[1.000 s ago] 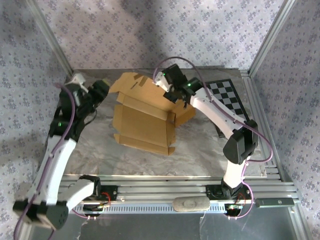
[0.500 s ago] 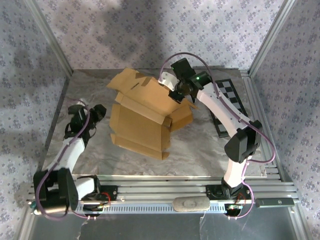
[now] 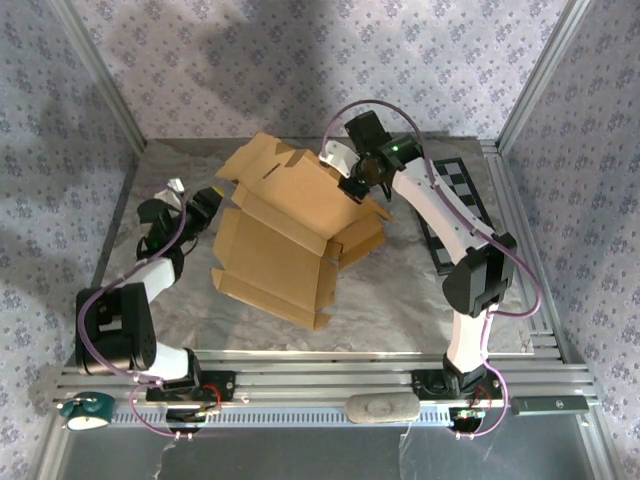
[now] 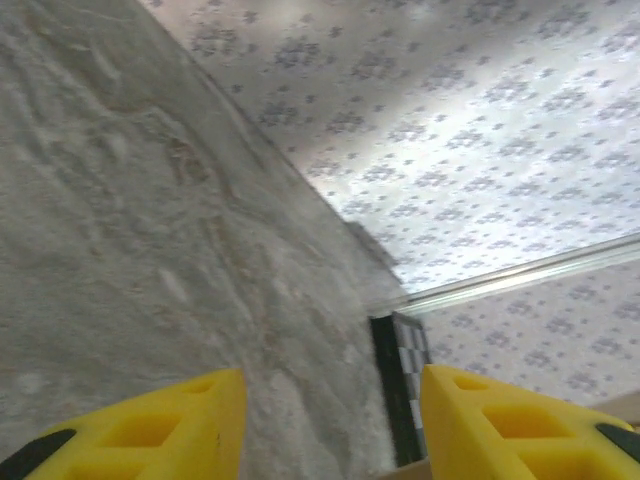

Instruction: Fold the paper box

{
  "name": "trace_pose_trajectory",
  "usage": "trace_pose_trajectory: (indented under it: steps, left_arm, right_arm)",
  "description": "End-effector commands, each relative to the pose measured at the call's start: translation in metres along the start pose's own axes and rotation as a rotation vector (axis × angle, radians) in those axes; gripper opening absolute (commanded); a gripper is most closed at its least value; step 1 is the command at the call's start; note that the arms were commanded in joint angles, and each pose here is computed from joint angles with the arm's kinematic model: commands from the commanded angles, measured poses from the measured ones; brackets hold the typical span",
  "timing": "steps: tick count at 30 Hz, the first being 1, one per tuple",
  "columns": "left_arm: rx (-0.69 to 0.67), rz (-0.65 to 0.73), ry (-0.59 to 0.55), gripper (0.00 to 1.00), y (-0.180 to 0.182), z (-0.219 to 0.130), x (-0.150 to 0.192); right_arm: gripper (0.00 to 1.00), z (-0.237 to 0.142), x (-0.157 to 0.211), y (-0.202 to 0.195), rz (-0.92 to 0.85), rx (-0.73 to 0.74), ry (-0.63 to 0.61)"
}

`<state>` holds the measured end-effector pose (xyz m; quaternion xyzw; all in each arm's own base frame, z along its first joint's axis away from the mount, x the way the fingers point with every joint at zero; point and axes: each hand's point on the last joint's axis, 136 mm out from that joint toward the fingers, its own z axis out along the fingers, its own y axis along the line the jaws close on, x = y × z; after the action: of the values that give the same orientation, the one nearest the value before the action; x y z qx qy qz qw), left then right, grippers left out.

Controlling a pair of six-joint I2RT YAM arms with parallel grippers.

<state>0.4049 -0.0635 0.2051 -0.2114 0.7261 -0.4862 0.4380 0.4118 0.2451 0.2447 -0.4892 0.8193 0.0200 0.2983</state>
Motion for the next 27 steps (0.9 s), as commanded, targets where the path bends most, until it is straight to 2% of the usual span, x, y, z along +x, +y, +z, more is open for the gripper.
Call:
trace_pose_trajectory:
  steps: [1,6,9,14,18,21,27]
  left_arm:
    - [0.102,0.056,0.020,0.50,-0.045,-0.013,-0.001]
    - [0.098,0.104,0.077,0.54,-0.058,-0.012,0.006]
    - [0.087,0.107,0.140,0.53,-0.060,-0.004,0.013]
    - [0.085,0.123,0.167,0.50,-0.063,0.003,0.018]
    - [0.066,0.201,0.246,0.50,-0.073,0.009,0.047]
    - [0.007,0.248,0.279,0.51,-0.063,0.010,0.065]
    - [-0.055,0.271,0.306,0.51,-0.045,0.014,0.071]
  right_arm:
    - [0.00,-0.005,-0.004,-0.006,0.036,-0.018,-0.017]
    - [0.00,-0.004,-0.008,-0.008,0.040,-0.023,-0.028]
    - [0.00,-0.005,-0.010,-0.007,0.046,-0.027,-0.034]
    - [0.00,-0.005,-0.011,-0.005,0.044,-0.031,-0.033]
    - [0.00,-0.005,-0.013,-0.005,0.049,-0.028,-0.039]
    - [0.00,-0.005,-0.014,-0.005,0.052,-0.027,-0.042]
    - [0.00,-0.007,-0.018,-0.002,0.047,-0.029,-0.052]
